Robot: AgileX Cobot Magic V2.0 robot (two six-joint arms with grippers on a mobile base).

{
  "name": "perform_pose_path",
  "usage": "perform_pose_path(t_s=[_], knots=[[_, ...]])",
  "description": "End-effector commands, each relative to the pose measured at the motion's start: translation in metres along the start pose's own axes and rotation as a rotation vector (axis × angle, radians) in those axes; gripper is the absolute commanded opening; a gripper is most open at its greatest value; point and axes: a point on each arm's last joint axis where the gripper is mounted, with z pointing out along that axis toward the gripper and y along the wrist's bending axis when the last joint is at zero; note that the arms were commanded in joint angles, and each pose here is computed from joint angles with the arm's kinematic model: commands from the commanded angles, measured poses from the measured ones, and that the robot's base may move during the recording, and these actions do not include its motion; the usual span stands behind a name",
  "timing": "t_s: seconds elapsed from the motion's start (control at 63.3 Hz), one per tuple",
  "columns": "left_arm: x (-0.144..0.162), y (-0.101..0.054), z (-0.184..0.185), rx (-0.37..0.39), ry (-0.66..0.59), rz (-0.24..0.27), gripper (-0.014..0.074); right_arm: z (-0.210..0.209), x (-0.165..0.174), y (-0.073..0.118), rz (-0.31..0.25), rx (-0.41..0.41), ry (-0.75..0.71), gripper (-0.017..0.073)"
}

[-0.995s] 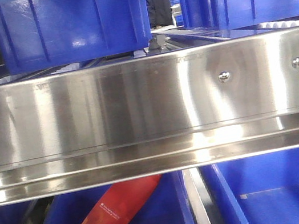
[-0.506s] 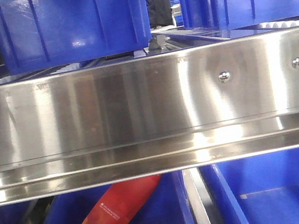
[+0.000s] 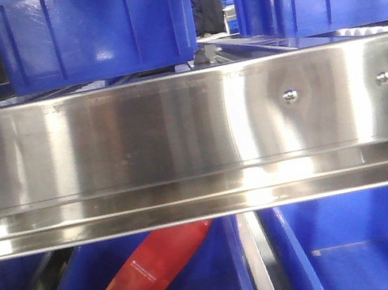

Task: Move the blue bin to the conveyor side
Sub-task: 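Pull the gripped blue bin off the roller shelf toward the robot, then hold the bin with both grippers while driving away from the shelf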

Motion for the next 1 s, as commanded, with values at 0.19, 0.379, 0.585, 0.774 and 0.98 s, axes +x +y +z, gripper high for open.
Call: perform_pose_path(t_s=[0.19, 0.379, 0.585, 0.774, 0.98], knots=[[-0.0068, -0.0014, -0.0128, -0.008, -0.111, 0.035, -0.0020, -0.0135, -0.0088, -0.0059, -0.017, 0.048, -0.135, -0.0079], [-0.0068, -0.0014, -0.0128, -0.008, -0.111, 0.035, -0.0020, -0.0135, -0.0088, -0.0059, -0.017, 0.048, -0.135, -0.0079], [-0.0068, -0.0014, -0.0128, -0.008, -0.111, 0.035, -0.0020, -0.0135, -0.0088, -0.0059, -0.017, 0.048, -0.135, -0.0079], [-0.0068, -0.0014, -0.0128, -0.008, -0.111, 0.035, -0.0020, -0.0135, -0.0088, -0.0059, -0.017, 0.048, -0.135, -0.0079], [-0.0068, -0.0014, -0.0128, -0.008, -0.111, 0.035, -0.0020, -0.0135, -0.0088, -0.0059, -0.017, 0.048, -0.135, -0.0079]])
